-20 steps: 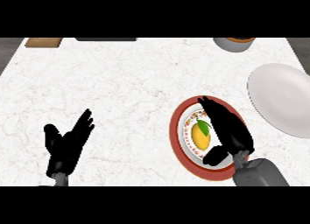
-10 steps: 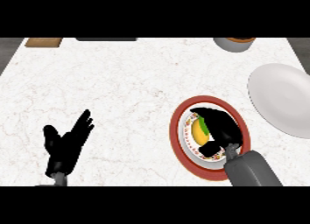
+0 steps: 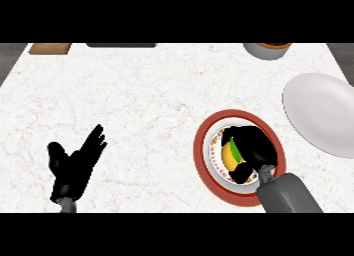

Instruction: Pick the lemon from the plate and place it in the plate

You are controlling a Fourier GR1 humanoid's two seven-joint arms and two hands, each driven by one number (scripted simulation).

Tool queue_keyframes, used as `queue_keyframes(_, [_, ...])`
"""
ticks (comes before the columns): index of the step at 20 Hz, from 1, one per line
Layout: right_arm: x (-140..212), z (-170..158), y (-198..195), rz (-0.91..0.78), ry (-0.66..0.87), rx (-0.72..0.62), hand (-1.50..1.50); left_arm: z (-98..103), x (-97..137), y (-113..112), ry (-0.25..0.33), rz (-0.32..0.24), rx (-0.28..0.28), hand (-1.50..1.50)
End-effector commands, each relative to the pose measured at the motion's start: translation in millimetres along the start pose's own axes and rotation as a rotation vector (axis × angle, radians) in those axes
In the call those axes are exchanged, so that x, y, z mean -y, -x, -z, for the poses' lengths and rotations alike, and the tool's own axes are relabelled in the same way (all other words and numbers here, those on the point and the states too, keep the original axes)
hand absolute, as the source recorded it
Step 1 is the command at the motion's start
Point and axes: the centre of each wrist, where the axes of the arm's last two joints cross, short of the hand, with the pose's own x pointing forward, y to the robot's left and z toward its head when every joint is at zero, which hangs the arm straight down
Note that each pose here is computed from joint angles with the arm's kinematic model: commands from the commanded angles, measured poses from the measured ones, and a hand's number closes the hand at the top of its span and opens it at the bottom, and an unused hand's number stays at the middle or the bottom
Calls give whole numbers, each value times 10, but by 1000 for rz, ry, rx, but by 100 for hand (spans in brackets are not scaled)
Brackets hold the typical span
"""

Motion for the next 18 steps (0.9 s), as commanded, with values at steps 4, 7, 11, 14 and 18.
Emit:
queue_keyframes(4, [-20,-93,-122,56,218,69,150,-19,-88,-86,-16,13,9,0])
queue_keyframes(7, [-341,-554,-275,129,289,23,150,-37,-104,71,-25,12,11,0])
queue_keyframes(11, [-198,-907,-593,203,470,47,150,54,69,47,-28,-10,-1,0])
queue_keyframes(14, [-281,-1146,-551,219,611,18,150,63,-77,13,-37,-6,-10,0])
queue_keyframes(18, [33,-1257,-692,368,730,-44,150,-16,62,93,-11,-11,2,0])
